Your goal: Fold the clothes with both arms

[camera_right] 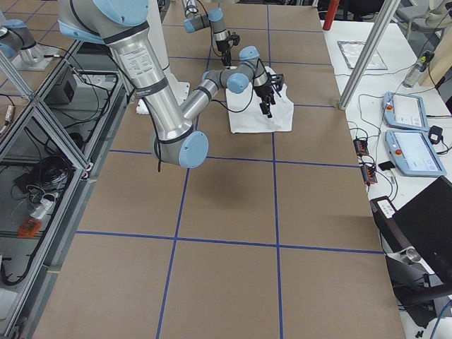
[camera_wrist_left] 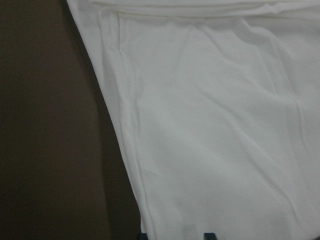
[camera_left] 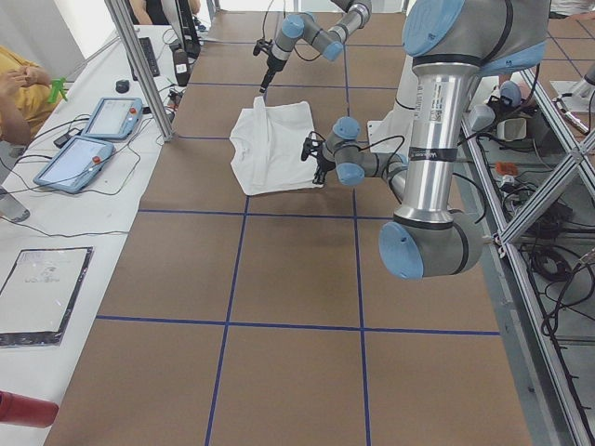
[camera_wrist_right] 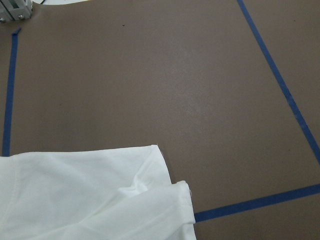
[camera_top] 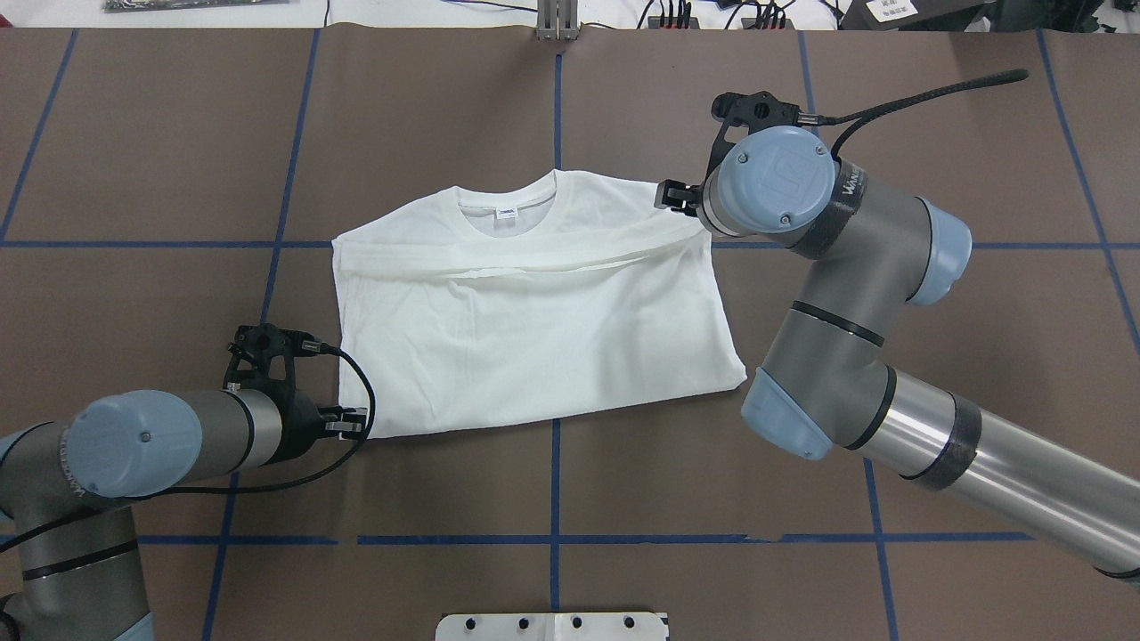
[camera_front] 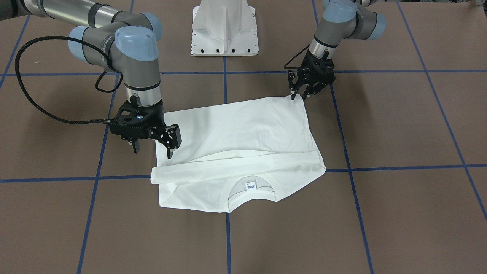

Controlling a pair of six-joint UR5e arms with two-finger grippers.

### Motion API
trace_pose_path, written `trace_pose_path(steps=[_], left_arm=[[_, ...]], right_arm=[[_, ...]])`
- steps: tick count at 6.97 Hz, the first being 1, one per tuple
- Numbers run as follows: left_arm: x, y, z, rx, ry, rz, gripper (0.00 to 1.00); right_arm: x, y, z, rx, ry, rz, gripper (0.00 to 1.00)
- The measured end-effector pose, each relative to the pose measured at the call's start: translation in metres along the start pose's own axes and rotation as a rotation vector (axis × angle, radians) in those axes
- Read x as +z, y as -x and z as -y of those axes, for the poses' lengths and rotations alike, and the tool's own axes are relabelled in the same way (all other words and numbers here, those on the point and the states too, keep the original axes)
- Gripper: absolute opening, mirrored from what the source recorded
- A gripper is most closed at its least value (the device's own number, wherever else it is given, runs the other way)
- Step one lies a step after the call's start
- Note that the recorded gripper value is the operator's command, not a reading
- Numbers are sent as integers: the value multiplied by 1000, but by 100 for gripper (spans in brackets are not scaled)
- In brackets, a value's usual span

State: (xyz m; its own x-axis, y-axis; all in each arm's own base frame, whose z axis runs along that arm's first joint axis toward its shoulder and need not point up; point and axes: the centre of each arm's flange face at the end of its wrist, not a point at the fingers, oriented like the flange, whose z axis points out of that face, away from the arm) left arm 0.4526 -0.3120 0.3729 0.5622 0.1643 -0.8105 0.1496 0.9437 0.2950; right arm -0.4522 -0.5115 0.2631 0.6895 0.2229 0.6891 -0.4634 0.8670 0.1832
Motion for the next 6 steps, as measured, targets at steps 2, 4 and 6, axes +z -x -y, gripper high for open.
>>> trace_pose_path(steps=[2,4,6], left_arm=[[1,-3,-2,2,4,-4,0],[1,-4,-3,3,5,-5,0],[-6,3,7,19,-9,-2,0]], right_arm=[[0,0,0,0,0,0,100],[1,0,0,0,0,-1,100],[2,-1,-2,-2,1,-4,100]])
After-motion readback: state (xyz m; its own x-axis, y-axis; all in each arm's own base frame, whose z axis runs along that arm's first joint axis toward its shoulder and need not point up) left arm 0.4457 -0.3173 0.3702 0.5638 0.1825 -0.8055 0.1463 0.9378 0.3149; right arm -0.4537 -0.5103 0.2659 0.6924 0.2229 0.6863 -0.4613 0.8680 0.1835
